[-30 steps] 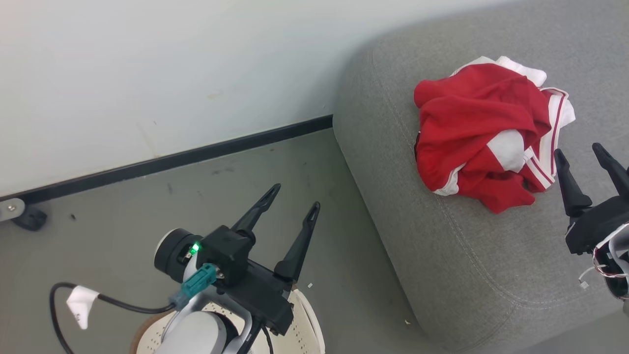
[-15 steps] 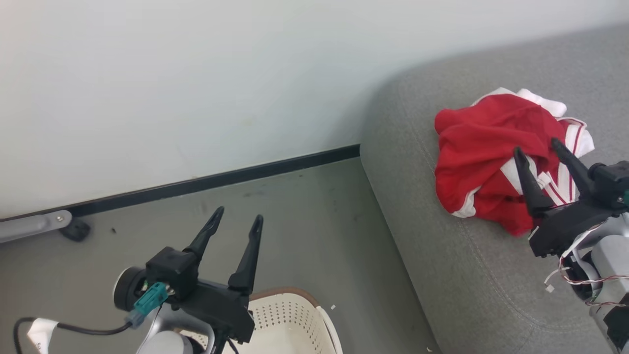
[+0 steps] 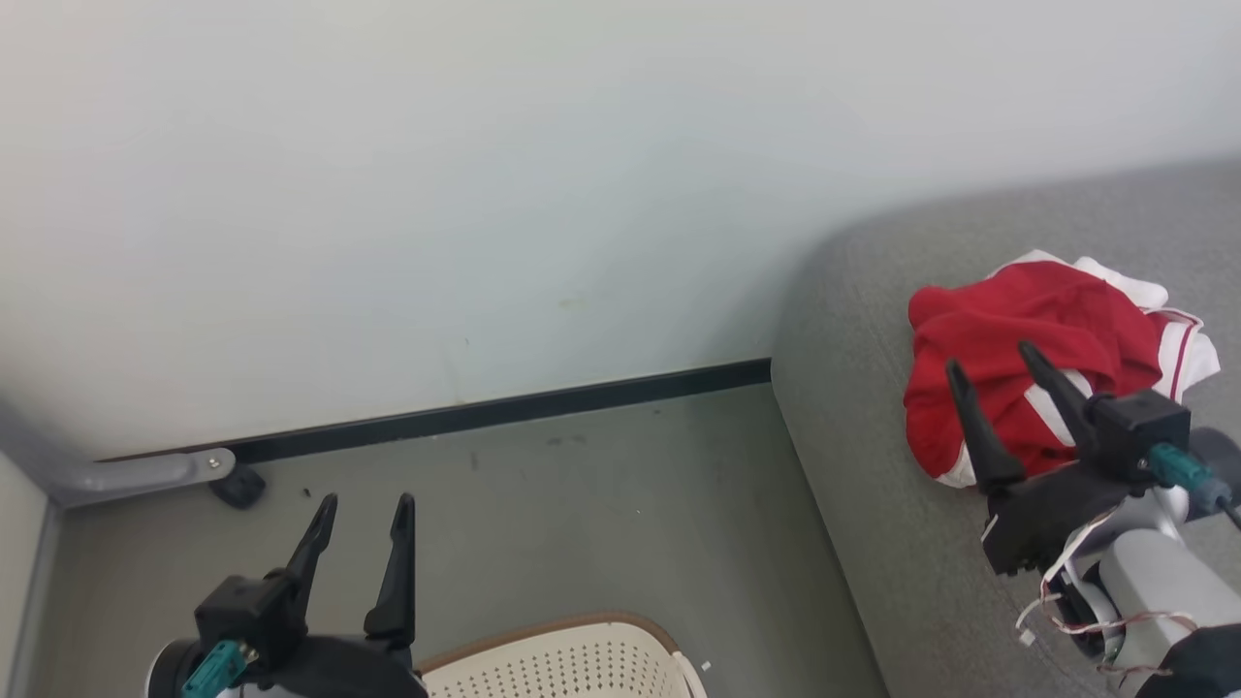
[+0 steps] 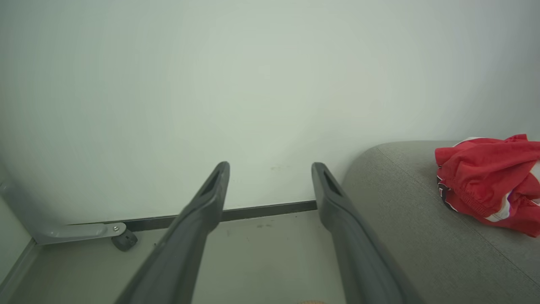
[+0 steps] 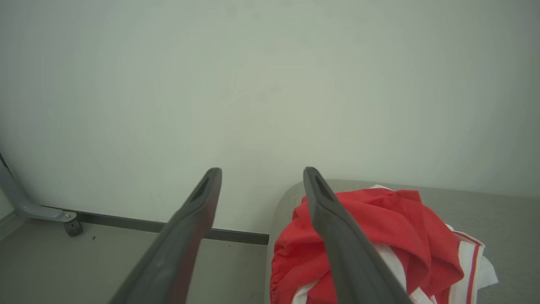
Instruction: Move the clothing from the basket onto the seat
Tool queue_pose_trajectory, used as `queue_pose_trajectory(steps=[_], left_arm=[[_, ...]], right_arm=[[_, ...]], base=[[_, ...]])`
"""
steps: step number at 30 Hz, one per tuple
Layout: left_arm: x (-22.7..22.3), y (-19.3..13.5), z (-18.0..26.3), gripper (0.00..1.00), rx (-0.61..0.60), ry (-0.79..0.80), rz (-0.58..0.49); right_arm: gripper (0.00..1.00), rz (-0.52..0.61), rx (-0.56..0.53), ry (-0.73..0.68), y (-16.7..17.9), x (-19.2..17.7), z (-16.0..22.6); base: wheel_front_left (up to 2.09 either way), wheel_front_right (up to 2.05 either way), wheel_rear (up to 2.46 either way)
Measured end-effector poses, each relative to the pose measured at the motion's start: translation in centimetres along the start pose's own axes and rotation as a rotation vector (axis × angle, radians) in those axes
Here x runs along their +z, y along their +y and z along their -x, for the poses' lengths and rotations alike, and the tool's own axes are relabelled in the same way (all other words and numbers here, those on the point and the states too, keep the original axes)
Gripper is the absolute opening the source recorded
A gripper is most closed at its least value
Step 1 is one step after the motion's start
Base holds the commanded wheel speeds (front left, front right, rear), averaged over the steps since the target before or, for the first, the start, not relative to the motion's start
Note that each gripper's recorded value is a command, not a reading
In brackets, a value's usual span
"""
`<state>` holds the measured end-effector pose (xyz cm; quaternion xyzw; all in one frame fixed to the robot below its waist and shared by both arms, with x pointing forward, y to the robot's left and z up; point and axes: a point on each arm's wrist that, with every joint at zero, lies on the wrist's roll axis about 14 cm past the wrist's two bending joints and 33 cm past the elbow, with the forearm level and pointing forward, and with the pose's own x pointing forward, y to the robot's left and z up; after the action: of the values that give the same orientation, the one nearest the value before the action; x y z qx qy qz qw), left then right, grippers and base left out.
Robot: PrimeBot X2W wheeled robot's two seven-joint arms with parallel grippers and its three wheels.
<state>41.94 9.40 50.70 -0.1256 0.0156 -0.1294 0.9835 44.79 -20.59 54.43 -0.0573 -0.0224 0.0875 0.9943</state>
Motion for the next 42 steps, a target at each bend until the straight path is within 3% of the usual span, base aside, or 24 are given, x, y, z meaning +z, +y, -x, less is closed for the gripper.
queue_pose_trajectory(steps=[9,21,42], left_arm=[[1.0,3.7,3.6,1.0,0.133,-0.045,-0.014],[1.2,5.8,6.3,1.0,0.223,-0.07,-0.01],[-0.2,7.0,8.2,1.0,0.281,-0.04,-0.042]], right_arm=[[1.0,-0.031,0.042,-0.03,3.7,0.3,1.4],[1.0,-0.072,0.051,-0.048,6.3,0.1,3.5],[1.0,-0.142,-0.013,-0.021,6.7,-1.8,6.9]], base=[[0.0,0.0,0.0],[0.0,0.0,0.0],[0.0,0.0,0.0]])
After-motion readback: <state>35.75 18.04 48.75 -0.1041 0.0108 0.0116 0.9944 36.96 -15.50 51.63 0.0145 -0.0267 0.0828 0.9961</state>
